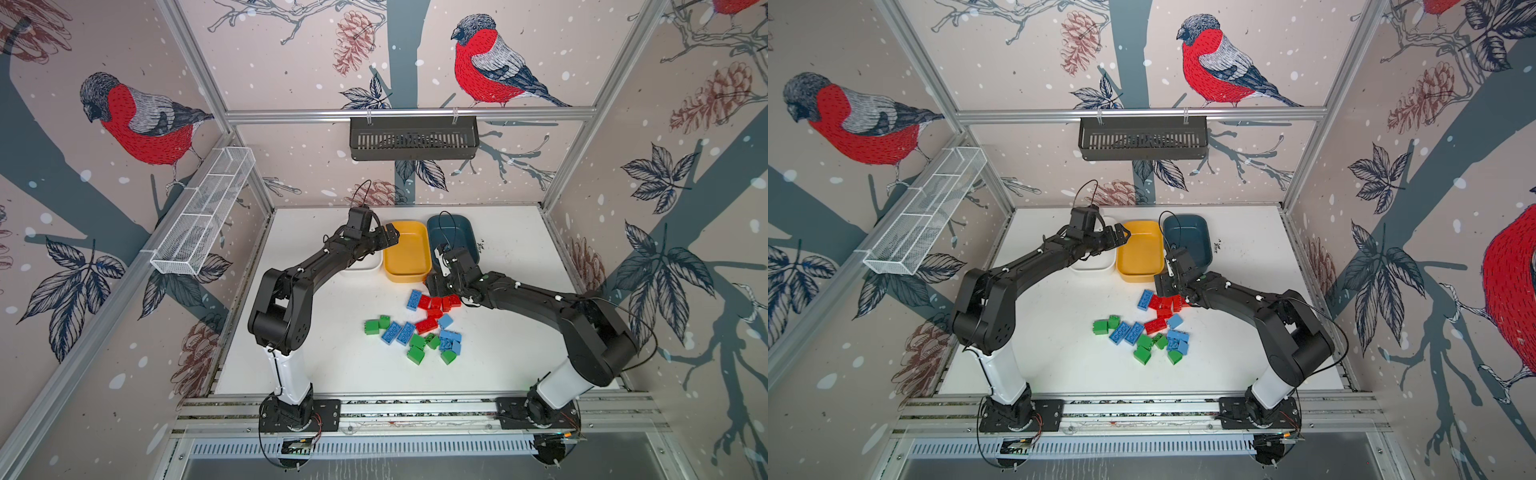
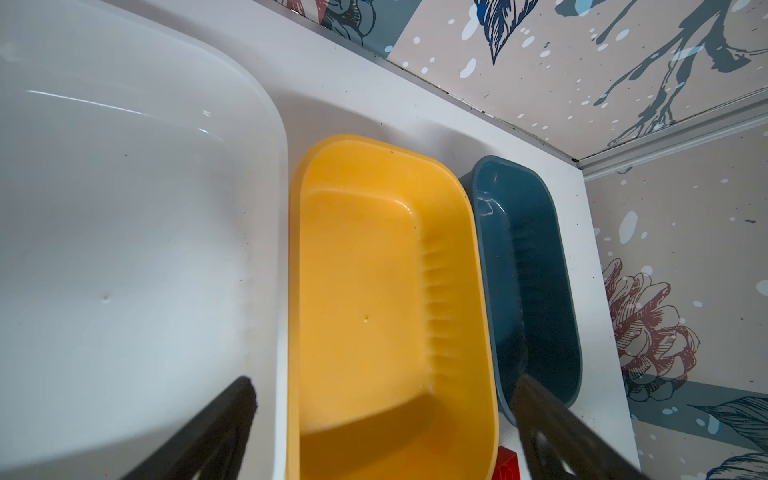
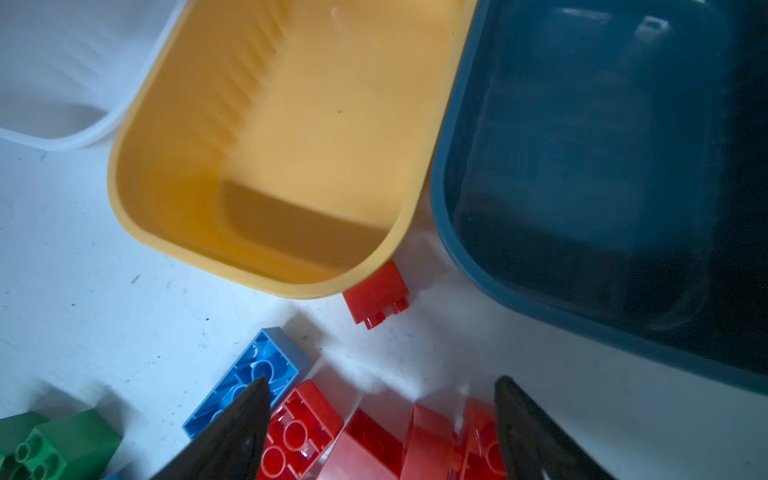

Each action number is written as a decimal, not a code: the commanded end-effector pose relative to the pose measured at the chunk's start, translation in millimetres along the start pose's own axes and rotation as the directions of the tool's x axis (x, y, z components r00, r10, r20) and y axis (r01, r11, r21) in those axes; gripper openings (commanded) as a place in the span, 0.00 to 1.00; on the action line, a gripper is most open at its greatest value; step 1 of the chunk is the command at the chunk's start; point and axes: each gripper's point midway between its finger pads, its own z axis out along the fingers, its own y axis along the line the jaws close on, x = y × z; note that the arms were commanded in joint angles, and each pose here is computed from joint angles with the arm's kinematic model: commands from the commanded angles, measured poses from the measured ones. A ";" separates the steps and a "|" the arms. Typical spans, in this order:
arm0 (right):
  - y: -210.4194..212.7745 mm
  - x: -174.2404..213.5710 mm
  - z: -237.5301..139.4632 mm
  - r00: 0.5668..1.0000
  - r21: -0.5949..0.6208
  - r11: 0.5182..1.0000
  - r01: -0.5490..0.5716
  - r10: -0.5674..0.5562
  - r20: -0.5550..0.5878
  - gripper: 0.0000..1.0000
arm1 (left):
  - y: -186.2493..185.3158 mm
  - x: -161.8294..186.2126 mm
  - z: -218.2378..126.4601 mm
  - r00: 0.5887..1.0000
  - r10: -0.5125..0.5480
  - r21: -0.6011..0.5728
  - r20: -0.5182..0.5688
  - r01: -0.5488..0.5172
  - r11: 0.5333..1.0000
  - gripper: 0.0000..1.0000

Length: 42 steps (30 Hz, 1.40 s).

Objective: Sort the legos into containers by color

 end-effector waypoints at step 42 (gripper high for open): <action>8.4 4.4 39.3 0.987 0.069 0.985 0.160 -0.160 -0.004 0.35 | 19.2 -7.3 -10.7 0.999 -0.028 -0.002 0.040 0.028 1.000 0.97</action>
